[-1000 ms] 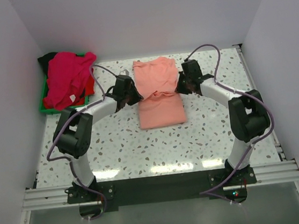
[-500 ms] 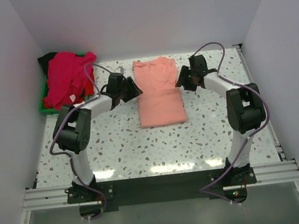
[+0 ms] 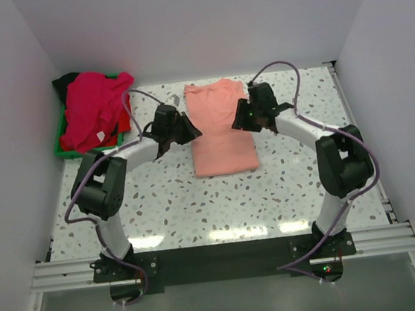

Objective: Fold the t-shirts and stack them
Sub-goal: Fold the tshirt

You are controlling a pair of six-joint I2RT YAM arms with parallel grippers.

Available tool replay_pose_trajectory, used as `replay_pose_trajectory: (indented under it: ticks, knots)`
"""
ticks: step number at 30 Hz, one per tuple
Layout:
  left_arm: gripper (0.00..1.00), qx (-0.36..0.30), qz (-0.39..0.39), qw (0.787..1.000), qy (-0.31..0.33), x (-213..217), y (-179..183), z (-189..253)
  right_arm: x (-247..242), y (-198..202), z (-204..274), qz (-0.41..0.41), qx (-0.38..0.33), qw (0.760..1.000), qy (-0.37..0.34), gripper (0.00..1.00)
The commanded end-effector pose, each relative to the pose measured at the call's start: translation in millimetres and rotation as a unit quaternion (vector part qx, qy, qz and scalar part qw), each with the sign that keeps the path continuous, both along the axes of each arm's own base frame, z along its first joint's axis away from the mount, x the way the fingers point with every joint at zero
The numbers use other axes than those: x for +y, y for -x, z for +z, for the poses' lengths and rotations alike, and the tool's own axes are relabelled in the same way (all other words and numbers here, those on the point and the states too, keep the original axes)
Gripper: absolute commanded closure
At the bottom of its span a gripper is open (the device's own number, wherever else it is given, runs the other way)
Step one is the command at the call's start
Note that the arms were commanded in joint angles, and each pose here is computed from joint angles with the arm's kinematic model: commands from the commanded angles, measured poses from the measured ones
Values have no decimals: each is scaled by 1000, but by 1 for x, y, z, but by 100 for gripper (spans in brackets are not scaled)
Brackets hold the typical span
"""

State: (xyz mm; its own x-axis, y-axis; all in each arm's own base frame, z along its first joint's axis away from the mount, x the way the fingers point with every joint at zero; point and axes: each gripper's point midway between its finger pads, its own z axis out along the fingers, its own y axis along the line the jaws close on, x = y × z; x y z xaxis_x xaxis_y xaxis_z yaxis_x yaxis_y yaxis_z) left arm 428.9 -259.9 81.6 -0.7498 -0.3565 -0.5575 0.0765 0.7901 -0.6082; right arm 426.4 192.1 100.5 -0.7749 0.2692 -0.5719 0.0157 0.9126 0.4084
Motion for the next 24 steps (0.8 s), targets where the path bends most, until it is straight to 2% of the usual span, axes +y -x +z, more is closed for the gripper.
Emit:
replay_pose_trajectory:
  ticks: [1,4,6,10,16,24]
  knots:
    - [81,-23,-6,1000,21,-13,-22,6,5,-28,10,7,-31,999,3,53]
    - [81,-17,-2,1000,11,-14,-36,-5,9,-50,8,8,-27,1000,12,59]
    - [81,-9,5,1000,1,-12,-44,-14,3,-57,-13,2,-3,1000,22,62]
    - [82,16,25,999,-25,-4,-56,-43,-6,-69,-33,-12,16,999,43,62]
    - [82,52,63,996,-40,11,-43,-70,-16,-65,-73,-21,57,995,79,61]
    - [83,75,85,992,-47,24,-22,-80,-20,-51,-86,-23,71,993,87,59]
